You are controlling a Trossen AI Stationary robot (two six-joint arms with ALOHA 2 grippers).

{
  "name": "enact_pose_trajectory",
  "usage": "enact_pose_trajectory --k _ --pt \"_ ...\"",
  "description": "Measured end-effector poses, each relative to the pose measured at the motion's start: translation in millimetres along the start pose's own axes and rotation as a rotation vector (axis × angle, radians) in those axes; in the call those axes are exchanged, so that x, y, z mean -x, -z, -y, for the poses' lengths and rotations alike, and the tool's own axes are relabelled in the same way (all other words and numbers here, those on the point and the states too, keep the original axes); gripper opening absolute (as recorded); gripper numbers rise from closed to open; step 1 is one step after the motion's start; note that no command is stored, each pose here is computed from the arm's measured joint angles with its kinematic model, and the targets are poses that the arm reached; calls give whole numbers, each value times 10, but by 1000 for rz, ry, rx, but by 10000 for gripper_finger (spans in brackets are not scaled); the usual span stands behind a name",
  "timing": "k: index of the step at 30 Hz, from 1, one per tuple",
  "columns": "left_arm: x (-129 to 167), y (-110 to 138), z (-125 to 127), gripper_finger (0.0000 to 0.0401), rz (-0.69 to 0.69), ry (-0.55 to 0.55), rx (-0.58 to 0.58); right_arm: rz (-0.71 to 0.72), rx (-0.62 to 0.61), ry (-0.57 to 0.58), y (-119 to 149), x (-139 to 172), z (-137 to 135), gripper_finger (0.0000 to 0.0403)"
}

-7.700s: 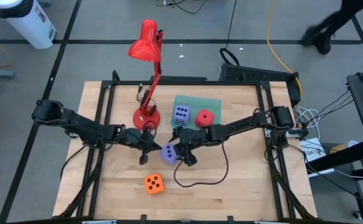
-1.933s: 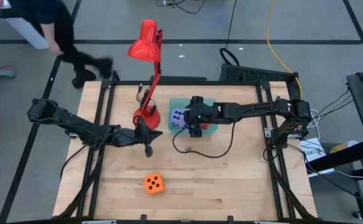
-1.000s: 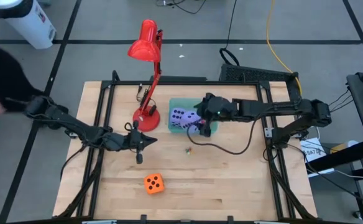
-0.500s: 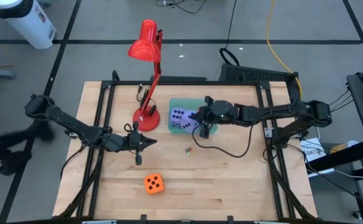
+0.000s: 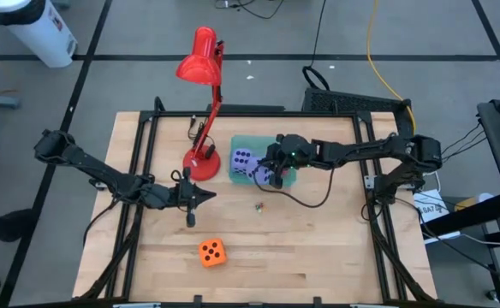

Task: Pick & Place Dice
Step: Put the large purple die into the blue bin, then put the large orange die into the blue bin

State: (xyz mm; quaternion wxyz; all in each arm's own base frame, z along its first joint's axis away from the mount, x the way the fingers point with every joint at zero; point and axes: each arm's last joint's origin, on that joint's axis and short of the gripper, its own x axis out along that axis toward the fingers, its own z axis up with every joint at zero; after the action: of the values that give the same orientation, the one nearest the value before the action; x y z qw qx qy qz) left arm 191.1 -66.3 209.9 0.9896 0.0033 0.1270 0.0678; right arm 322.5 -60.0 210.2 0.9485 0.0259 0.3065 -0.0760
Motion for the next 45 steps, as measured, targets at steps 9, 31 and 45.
enact_pose_trajectory --k 9,31,45 --pt "0 5 -1 4 -5 0 -3 -72 -28 33 76 -6 6 0" --pt "0 12 -1 24 -11 -1 1 -131 -38 57 225 -215 60 0" --pt "0 15 0 26 -15 2 -10 254 -12 34 -375 873 -35 0"
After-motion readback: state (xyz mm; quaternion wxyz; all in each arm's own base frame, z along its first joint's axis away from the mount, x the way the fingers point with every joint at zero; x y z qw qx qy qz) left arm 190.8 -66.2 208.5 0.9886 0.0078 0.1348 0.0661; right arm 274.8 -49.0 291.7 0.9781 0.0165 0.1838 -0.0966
